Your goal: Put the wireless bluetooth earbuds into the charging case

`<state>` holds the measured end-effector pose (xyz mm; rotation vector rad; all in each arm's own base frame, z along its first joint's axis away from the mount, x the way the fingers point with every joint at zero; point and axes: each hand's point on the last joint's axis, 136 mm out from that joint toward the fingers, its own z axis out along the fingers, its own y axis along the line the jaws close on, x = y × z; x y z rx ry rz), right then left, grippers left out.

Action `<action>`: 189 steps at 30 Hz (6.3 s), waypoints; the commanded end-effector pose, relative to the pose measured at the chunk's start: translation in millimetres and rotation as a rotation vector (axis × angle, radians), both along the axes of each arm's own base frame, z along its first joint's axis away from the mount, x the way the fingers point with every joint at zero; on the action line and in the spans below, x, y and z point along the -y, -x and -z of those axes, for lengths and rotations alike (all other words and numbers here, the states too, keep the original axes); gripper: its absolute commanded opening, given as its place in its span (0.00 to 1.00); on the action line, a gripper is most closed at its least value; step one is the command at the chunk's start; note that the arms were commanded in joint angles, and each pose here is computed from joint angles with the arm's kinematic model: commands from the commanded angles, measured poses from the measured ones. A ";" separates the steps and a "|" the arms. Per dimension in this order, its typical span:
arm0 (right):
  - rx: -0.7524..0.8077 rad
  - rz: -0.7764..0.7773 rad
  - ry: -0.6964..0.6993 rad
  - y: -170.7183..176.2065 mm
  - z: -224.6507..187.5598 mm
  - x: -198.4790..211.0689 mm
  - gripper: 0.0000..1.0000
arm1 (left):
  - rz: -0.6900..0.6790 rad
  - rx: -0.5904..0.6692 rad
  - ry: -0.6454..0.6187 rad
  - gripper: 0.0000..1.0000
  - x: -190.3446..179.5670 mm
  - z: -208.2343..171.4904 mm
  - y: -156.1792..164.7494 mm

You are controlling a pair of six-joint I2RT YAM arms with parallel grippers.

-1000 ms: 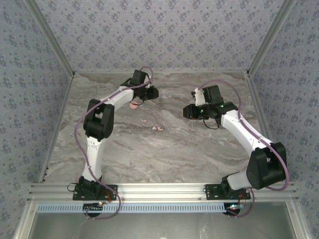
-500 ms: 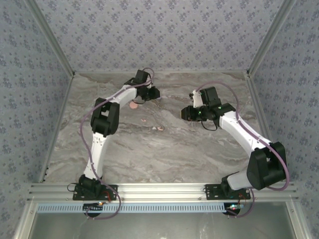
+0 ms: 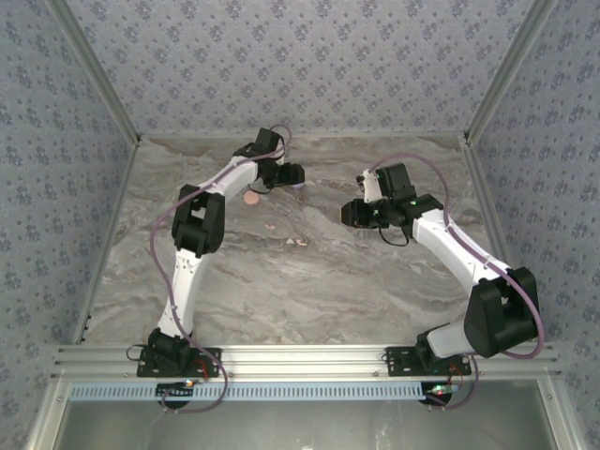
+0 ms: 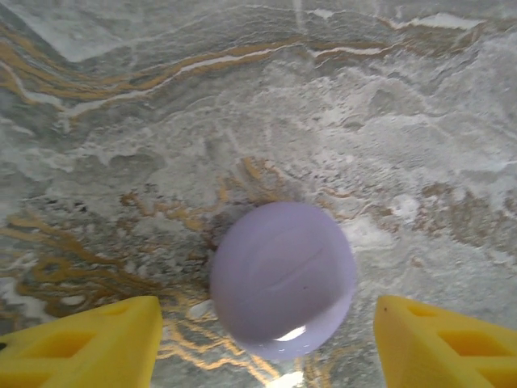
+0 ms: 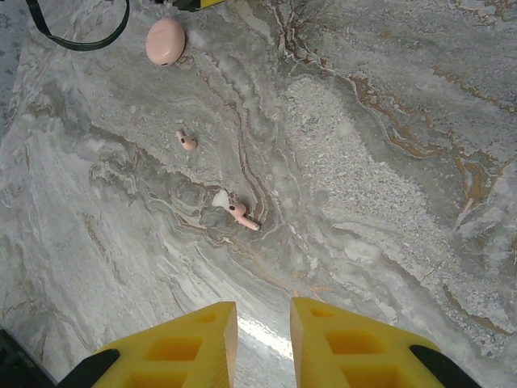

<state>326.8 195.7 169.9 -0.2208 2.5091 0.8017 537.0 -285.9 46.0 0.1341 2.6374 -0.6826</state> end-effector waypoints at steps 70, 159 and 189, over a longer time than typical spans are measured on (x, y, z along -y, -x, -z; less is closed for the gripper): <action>-0.036 0.029 0.086 3.6 20.0 14.8 0.34 | -0.066 -0.125 -0.335 0.52 -87.3 11.3 83.9; -0.317 -0.077 0.120 -108.7 145.5 -92.6 0.17 | 0.122 -0.230 -0.092 0.15 0.8 11.9 139.5; -0.332 -0.047 0.225 -83.0 126.3 -43.8 0.22 | 0.105 -0.125 -0.084 0.21 -20.4 -34.5 105.5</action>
